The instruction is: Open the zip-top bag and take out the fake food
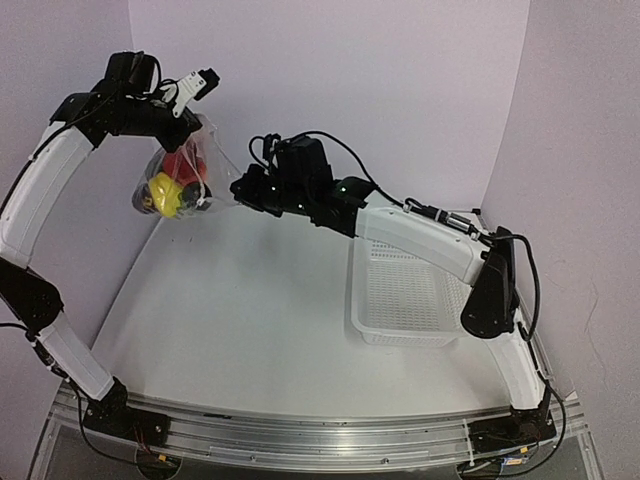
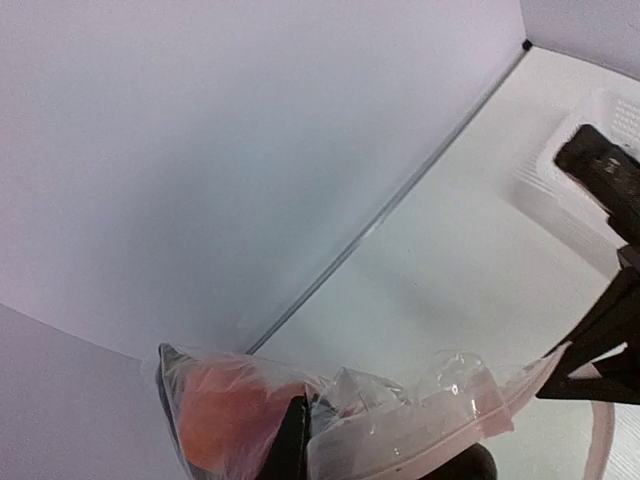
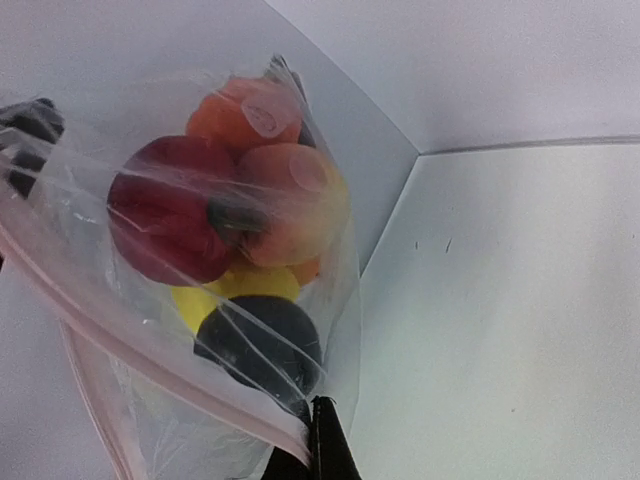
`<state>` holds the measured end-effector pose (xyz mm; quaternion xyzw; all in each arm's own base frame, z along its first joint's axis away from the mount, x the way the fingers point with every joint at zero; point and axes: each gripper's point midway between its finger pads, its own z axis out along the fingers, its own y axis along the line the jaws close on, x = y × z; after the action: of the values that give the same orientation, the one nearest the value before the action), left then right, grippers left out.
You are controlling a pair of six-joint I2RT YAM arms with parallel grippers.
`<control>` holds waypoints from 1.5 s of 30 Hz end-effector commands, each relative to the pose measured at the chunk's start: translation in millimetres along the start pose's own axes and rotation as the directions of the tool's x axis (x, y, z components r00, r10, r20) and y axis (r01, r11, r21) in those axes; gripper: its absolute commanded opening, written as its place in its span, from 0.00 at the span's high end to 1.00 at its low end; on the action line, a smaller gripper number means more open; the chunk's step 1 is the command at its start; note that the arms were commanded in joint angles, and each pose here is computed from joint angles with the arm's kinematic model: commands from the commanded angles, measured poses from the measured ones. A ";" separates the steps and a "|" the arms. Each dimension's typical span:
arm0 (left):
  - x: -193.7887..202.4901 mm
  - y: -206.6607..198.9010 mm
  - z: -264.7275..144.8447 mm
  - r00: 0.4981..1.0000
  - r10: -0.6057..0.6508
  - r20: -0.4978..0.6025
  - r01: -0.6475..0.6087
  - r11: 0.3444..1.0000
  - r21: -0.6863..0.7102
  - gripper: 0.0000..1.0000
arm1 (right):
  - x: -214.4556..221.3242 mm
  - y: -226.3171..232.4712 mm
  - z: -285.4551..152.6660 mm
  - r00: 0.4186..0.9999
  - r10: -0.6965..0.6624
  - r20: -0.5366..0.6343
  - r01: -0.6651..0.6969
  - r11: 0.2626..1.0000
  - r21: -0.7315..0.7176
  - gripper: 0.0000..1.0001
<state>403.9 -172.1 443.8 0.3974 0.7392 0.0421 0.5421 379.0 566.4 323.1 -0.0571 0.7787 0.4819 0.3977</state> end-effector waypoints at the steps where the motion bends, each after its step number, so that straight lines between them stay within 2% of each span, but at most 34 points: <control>1: 68.8 -69.8 23.4 0.960 0.070 -0.272 -0.018 0.982 0.189 1.00 | 58.9 -59.6 -10.9 0.972 0.129 -0.196 -0.098 0.982 0.162 1.00; 3: 97.1 -113.3 40.6 0.939 0.043 -0.341 0.066 0.951 0.303 1.00 | 85.6 -80.6 -13.8 0.949 0.179 -0.260 -0.125 0.970 0.209 1.00; 5: 119.1 -142.2 56.6 0.914 0.022 -0.406 0.137 0.923 0.359 1.00 | 113.8 -111.0 -19.2 0.920 0.235 -0.314 -0.145 0.948 0.284 1.00; 8: 142.3 -174.8 81.6 0.879 0.027 -0.476 0.194 0.892 0.409 1.00 | 125.7 -159.7 -35.8 0.892 0.344 -0.293 -0.207 0.888 0.410 1.00; 11: 145.2 -188.9 99.8 0.877 0.021 -0.480 0.210 0.882 0.423 1.00 | 121.6 -177.3 -52.3 0.908 0.314 -0.278 -0.166 0.878 0.449 1.00; 16: 130.3 -200.7 107.1 0.900 -0.012 -0.435 0.234 0.857 0.460 1.00 | 109.3 -171.1 -66.1 0.933 0.185 -0.309 -0.044 0.910 0.413 1.00; 17: 125.3 -205.4 105.9 0.905 -0.023 -0.424 0.244 0.845 0.477 1.00 | 107.0 -165.5 -68.1 0.933 0.129 -0.335 0.008 0.925 0.381 0.98; 19: 117.0 -218.7 102.4 0.910 -0.044 -0.411 0.274 0.810 0.518 1.00 | 100.5 -154.3 -73.7 0.932 0.044 -0.360 0.082 0.941 0.328 0.88; 23: 112.3 -239.6 97.1 0.903 -0.094 -0.420 0.347 0.737 0.581 1.00 | 86.8 -127.7 -86.9 0.904 -0.175 -0.390 0.268 0.943 0.197 0.61; 26: 108.2 -242.7 98.7 0.900 -0.125 -0.418 0.372 0.719 0.586 1.00 | 90.4 -99.9 -93.6 0.840 -0.379 -0.388 0.417 0.909 0.016 0.48; 28: 101.8 -241.7 99.5 0.904 -0.139 -0.404 0.375 0.712 0.594 1.00 | 91.6 -75.3 -94.1 0.809 -0.508 -0.296 0.486 0.861 -0.150 0.45; 31: 97.6 -242.1 97.9 0.909 -0.137 -0.394 0.369 0.706 0.605 1.00 | 109.6 -61.3 -93.8 0.730 -0.656 -0.193 0.584 0.745 -0.322 0.42; 34: 100.3 -243.1 95.4 0.909 -0.123 -0.398 0.363 0.702 0.612 1.00 | 129.0 -59.2 -84.3 0.611 -0.779 -0.140 0.678 0.607 -0.414 0.36; 39: 98.9 -242.4 91.8 0.907 -0.118 -0.405 0.366 0.699 0.615 1.00 | 131.2 -64.6 -55.1 0.496 -0.865 -0.074 0.773 0.479 -0.416 0.33; 45: 94.4 -241.3 88.7 0.904 -0.123 -0.409 0.373 0.692 0.618 1.00 | 134.6 -88.6 -37.0 0.398 -0.913 -0.084 0.845 0.401 -0.353 0.28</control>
<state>338.5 -301.0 177.8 0.4434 0.8487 -0.2191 0.1872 292.8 519.7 158.1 -0.5495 0.6530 0.3174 0.4134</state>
